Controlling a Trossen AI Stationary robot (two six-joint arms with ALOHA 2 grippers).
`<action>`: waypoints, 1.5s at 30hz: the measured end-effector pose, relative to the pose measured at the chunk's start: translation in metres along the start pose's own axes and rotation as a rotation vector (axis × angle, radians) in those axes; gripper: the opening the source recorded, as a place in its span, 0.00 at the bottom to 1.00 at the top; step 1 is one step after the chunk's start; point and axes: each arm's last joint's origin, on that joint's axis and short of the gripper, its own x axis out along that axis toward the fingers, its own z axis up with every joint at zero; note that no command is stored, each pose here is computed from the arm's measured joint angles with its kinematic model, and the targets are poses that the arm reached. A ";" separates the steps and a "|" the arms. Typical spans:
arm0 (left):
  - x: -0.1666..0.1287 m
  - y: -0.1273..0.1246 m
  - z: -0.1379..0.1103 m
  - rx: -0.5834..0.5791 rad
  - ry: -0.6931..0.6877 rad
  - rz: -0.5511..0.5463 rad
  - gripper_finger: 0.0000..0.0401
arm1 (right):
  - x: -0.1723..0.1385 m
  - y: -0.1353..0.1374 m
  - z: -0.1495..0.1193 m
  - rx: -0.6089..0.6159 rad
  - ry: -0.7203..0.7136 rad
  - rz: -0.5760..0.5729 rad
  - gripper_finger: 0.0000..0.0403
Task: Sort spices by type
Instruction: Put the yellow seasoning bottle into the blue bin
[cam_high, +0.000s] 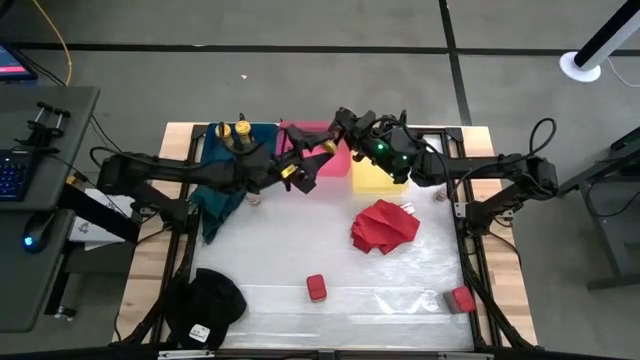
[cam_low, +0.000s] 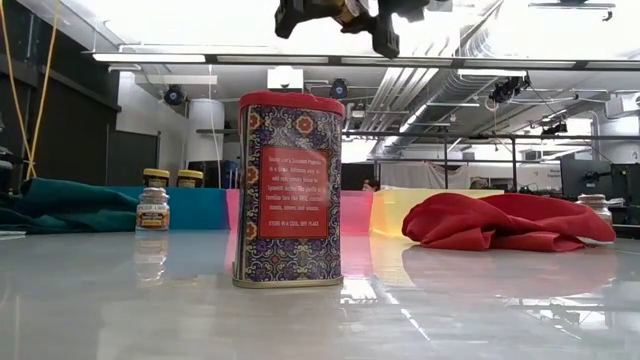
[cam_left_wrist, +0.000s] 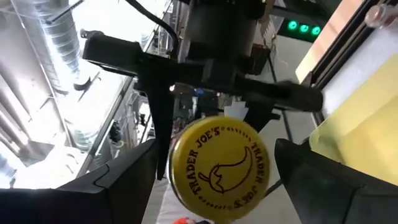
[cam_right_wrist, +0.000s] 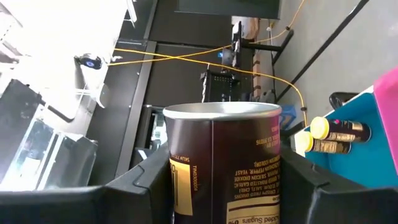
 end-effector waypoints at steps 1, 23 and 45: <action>0.002 -0.002 0.000 0.014 0.002 0.001 0.77 | -0.001 0.000 -0.001 0.001 0.003 0.001 0.47; 0.015 -0.008 0.000 0.053 0.071 0.086 0.53 | -0.004 0.004 -0.005 0.026 0.017 0.031 0.49; -0.024 -0.001 -0.037 -0.350 0.603 0.019 0.48 | -0.004 0.034 0.039 -0.131 -0.108 0.177 0.73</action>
